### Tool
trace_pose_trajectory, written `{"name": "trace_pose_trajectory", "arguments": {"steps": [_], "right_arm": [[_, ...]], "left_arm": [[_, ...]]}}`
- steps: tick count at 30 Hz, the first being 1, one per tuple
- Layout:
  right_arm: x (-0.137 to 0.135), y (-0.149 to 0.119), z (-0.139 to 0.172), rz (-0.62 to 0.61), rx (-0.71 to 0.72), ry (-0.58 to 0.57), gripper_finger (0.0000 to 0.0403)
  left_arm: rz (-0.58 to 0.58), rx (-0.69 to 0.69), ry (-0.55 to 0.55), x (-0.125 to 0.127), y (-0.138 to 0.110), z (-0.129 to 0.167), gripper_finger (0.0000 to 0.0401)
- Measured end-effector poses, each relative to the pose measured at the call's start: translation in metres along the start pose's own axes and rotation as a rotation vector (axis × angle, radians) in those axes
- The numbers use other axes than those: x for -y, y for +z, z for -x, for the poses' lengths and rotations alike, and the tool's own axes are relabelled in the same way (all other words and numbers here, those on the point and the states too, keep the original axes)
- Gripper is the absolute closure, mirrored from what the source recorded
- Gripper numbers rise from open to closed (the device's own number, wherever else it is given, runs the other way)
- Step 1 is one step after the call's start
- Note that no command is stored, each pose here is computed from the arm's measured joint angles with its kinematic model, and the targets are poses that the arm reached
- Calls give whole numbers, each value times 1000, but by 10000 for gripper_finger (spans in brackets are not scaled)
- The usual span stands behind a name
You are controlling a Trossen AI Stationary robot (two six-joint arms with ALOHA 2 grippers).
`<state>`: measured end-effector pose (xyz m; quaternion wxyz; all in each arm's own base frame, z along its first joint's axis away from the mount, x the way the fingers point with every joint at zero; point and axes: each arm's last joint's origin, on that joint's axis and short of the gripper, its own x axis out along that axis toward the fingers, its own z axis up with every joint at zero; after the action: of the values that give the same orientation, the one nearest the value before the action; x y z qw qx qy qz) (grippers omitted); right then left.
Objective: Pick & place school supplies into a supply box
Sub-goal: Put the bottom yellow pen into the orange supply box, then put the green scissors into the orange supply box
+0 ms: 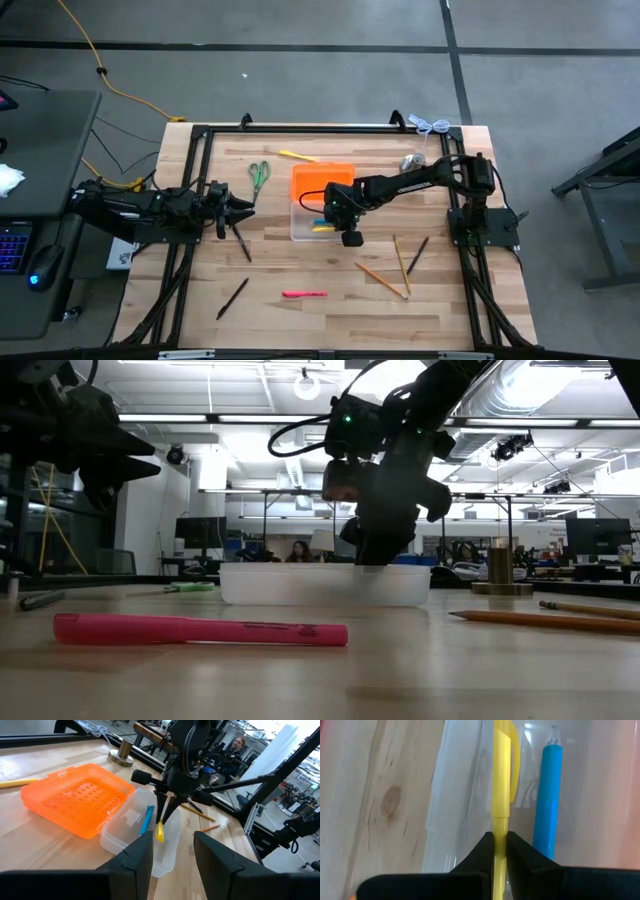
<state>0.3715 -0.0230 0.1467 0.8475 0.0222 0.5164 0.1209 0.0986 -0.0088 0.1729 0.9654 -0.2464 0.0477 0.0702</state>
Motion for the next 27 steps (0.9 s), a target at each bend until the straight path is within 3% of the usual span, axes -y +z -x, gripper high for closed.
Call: {"name": "trace_pose_trajectory", "arguments": {"steps": [13, 27], "right_arm": [[0, 0, 0, 0, -2, -14, 328], [2, 19, 9, 35, 66, -45, 324]], "left_arm": [[0, 0, 0, 0, 0, 0, 229], [0, 0, 0, 0, 0, 0, 229]]}}
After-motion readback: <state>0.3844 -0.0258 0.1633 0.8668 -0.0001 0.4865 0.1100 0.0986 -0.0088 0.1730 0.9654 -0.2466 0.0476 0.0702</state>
